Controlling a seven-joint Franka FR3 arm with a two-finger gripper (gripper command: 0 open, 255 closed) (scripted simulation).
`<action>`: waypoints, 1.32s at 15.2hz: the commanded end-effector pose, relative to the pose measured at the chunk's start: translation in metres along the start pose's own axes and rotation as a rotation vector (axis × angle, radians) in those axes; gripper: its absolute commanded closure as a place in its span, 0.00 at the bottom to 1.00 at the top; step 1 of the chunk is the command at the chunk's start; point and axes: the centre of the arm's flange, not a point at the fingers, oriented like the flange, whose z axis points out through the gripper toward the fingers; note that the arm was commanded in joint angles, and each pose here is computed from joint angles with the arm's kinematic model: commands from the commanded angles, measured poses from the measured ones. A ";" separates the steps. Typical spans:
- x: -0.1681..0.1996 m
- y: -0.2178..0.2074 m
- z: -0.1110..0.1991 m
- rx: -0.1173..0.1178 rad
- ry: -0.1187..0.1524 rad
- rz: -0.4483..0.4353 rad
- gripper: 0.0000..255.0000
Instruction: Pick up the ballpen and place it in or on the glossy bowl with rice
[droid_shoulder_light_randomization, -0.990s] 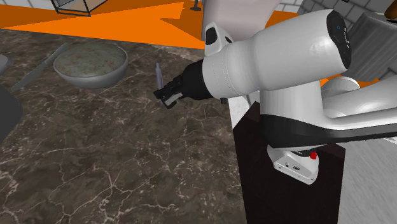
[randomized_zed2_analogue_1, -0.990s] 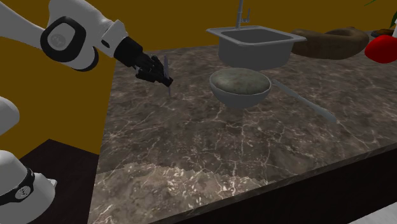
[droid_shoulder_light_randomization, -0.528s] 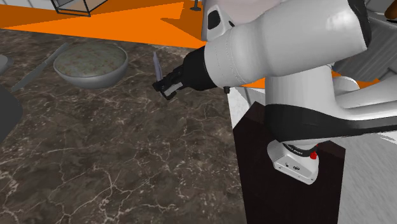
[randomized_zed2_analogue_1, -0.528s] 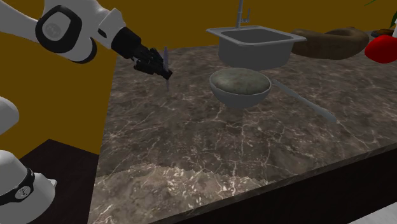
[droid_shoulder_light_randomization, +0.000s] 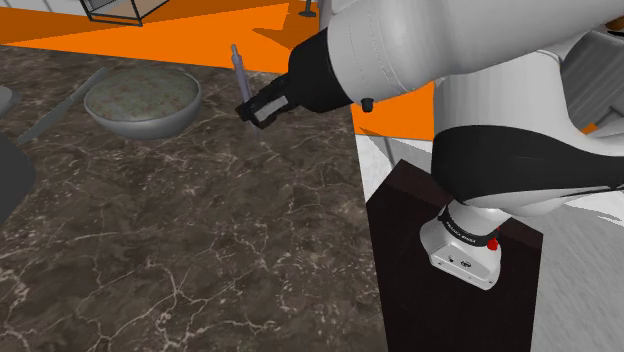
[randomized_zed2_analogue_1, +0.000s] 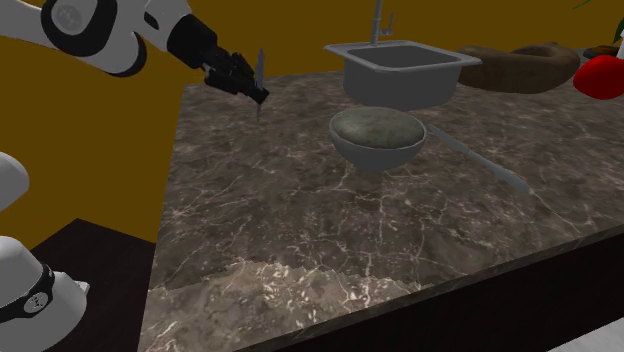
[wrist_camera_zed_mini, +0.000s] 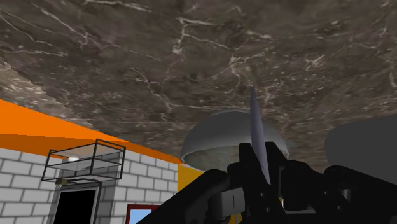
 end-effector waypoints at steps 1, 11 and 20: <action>0.009 0.000 -0.006 0.000 0.000 0.000 1.00; 0.050 0.001 -0.039 0.000 0.000 0.000 1.00; 0.088 0.001 -0.052 0.000 0.000 0.000 1.00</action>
